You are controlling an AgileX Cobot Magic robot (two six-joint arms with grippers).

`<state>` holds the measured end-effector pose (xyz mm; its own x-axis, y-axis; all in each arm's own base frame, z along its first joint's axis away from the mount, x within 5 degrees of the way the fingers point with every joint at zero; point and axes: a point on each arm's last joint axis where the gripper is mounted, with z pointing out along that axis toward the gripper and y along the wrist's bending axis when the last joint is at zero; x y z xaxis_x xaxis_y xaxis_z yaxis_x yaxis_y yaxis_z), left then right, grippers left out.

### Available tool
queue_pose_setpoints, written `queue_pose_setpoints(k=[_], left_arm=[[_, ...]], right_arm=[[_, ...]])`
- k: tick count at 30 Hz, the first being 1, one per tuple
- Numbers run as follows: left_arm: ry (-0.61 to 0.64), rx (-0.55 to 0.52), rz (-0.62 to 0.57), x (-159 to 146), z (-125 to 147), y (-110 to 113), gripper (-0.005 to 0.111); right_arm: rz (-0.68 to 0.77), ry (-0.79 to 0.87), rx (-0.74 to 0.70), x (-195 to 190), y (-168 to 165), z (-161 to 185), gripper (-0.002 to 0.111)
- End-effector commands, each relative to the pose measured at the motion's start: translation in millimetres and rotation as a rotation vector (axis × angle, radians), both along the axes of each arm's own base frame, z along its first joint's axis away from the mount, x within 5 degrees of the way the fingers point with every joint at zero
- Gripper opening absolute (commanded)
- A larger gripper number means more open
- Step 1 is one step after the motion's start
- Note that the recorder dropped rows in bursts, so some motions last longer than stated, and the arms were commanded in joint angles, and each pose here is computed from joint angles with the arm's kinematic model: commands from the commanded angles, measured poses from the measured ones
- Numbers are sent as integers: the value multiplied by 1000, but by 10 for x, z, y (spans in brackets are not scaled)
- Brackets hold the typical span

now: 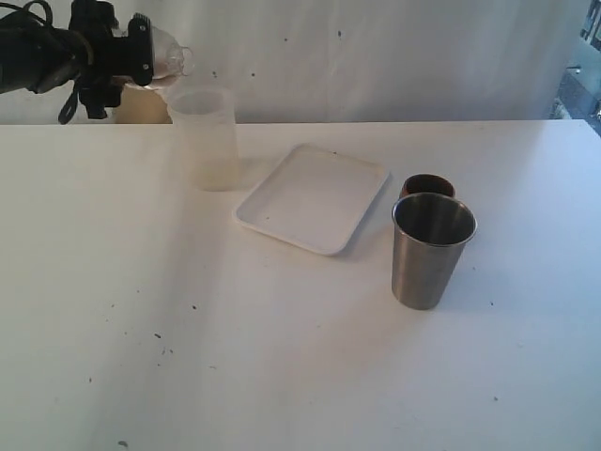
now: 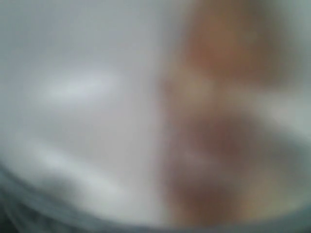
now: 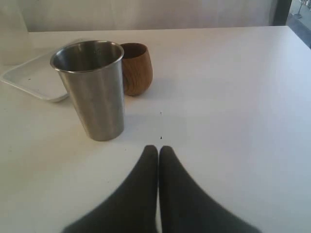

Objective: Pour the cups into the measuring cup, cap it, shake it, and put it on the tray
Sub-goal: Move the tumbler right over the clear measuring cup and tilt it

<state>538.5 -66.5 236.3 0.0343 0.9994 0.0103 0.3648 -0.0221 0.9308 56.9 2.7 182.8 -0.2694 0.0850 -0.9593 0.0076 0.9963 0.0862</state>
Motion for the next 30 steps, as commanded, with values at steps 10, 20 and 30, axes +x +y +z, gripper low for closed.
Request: queue_pose_setpoints(k=[10, 20, 30], left_arm=[[-34, -35, -2, 84, 5, -30, 0], [-24, 85, -5, 84, -16, 6, 0], [-26, -10, 40, 71, 37, 15, 0]], right_arm=[[-1, -14, -5, -1, -2, 5, 0], [-1, -14, -5, -1, -2, 5, 0], [-1, -14, -5, -1, -2, 5, 0]])
